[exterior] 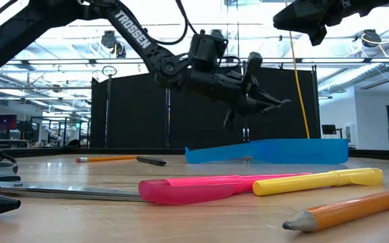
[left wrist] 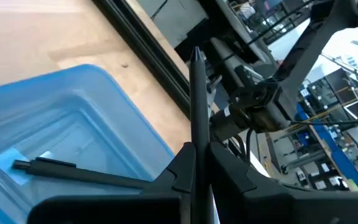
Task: Pick & place school supplies into a supply box
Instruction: Put the black pen into the blue supply box
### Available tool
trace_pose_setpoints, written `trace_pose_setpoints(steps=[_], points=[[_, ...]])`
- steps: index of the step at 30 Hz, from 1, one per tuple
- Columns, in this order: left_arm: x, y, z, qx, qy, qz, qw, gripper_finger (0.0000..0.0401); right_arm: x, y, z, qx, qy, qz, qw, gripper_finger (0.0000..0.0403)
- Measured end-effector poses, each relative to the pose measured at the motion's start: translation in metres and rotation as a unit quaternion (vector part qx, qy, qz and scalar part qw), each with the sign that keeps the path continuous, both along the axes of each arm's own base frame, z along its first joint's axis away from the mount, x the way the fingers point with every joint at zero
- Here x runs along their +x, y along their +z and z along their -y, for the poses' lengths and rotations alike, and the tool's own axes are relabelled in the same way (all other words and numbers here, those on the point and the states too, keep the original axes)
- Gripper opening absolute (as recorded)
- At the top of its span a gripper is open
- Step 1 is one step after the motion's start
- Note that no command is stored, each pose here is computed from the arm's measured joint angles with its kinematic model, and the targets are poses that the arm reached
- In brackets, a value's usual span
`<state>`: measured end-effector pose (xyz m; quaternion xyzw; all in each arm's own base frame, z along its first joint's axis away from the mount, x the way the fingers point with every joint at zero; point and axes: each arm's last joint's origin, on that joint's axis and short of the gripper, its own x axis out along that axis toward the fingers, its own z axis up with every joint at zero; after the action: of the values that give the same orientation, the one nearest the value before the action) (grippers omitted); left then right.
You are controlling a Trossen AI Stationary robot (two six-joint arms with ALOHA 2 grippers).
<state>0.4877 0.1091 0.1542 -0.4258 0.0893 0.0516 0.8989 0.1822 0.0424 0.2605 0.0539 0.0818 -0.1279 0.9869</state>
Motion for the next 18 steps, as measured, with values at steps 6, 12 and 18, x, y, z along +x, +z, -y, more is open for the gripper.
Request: trace_pose_setpoints(steps=[6, 12, 18], points=[[0.0001, -0.0041, 0.0026, 0.009, 0.016, -0.018, 1.000, 0.0032, 0.0000, -0.0001, 0.0000, 0.000, 0.000, 0.000, 1.000, 0.0077], [0.0007, -0.0051, 0.0070, 0.015, 0.018, -0.023, 0.999, 0.0032, 0.0001, -0.0001, 0.0000, 0.000, 0.000, 0.000, 1.000, 0.0077], [0.0007, -0.0055, 0.0073, 0.018, 0.020, -0.025, 0.999, 0.0033, 0.0002, -0.0003, -0.0001, 0.000, 0.000, -0.001, 1.000, 0.0077]])
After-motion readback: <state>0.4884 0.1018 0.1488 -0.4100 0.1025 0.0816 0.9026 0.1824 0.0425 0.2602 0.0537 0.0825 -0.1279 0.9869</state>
